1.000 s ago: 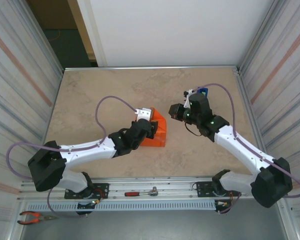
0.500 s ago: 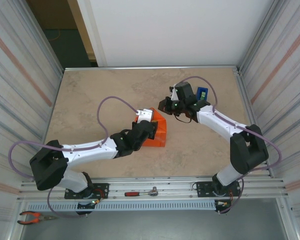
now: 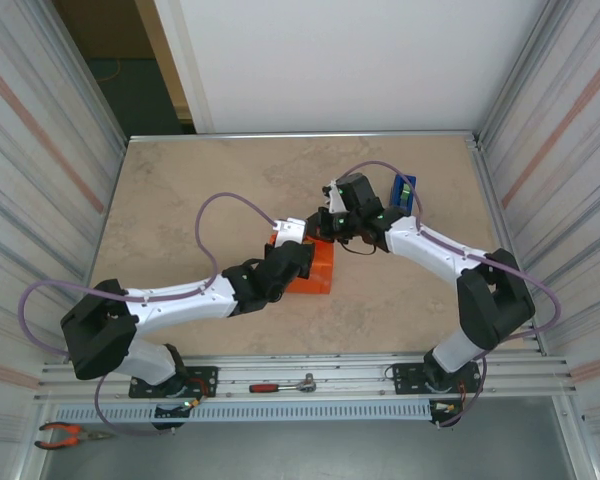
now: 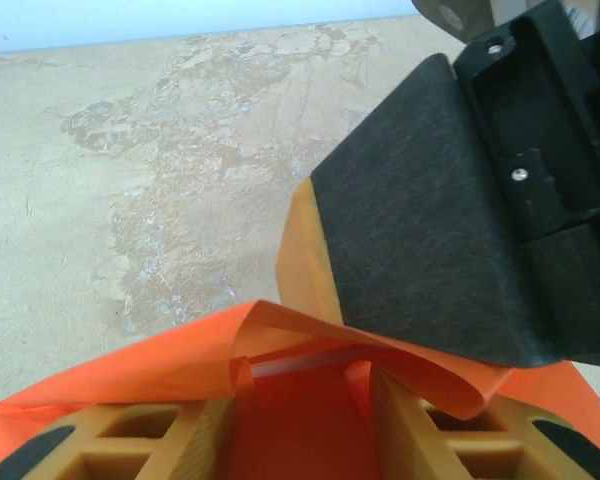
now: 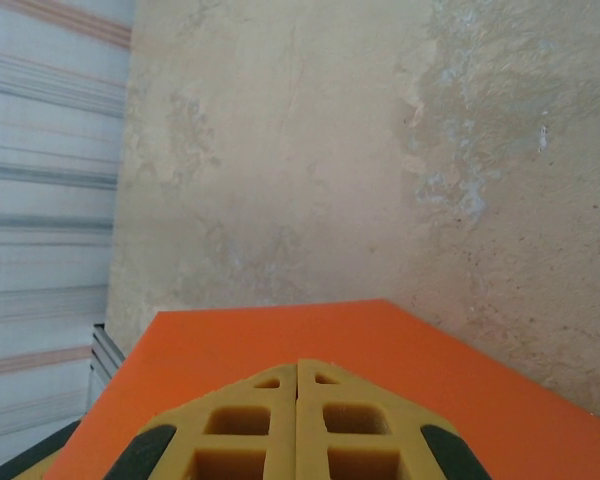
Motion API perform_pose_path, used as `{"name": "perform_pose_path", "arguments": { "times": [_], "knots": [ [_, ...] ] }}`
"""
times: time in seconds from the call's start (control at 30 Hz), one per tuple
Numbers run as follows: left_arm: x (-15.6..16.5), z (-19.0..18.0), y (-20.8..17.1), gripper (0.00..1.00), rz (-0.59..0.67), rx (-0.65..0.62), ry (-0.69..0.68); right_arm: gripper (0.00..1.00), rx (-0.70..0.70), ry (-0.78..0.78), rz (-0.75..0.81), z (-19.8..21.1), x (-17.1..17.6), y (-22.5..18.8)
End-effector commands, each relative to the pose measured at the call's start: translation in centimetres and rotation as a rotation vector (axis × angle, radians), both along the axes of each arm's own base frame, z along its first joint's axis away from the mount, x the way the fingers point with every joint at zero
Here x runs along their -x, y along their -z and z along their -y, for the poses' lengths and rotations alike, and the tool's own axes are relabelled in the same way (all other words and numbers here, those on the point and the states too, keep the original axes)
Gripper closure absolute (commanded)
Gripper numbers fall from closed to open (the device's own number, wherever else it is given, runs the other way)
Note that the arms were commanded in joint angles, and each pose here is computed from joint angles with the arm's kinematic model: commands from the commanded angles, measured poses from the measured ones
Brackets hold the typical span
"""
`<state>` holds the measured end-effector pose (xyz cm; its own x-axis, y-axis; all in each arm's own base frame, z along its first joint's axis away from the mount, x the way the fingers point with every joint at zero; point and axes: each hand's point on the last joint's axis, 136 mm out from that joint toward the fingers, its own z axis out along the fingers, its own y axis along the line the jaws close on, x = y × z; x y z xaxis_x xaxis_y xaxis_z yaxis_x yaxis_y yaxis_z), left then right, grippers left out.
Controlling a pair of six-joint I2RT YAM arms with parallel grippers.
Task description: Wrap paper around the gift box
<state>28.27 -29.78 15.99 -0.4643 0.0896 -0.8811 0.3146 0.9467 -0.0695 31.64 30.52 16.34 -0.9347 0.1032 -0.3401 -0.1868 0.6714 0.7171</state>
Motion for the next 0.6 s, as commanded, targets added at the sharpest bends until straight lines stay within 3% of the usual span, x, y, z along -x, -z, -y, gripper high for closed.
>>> {"name": "perform_pose_path", "arguments": {
  "times": [0.0,0.23,0.57],
  "knots": [
    [3.7,-3.7,10.0,0.6,-0.274,-0.244,0.009,1.0,0.013,-0.037,-0.004,0.5,1.6,0.1],
    [3.8,-3.7,10.2,0.6,-0.28,-0.242,0.005,1.0,0.012,-0.026,0.022,1.5,2.4,-1.4],
    [3.6,-3.2,8.4,0.6,-0.261,-0.213,0.025,1.0,0.038,-0.001,-0.029,2.6,4.4,2.2]
  ]
}}
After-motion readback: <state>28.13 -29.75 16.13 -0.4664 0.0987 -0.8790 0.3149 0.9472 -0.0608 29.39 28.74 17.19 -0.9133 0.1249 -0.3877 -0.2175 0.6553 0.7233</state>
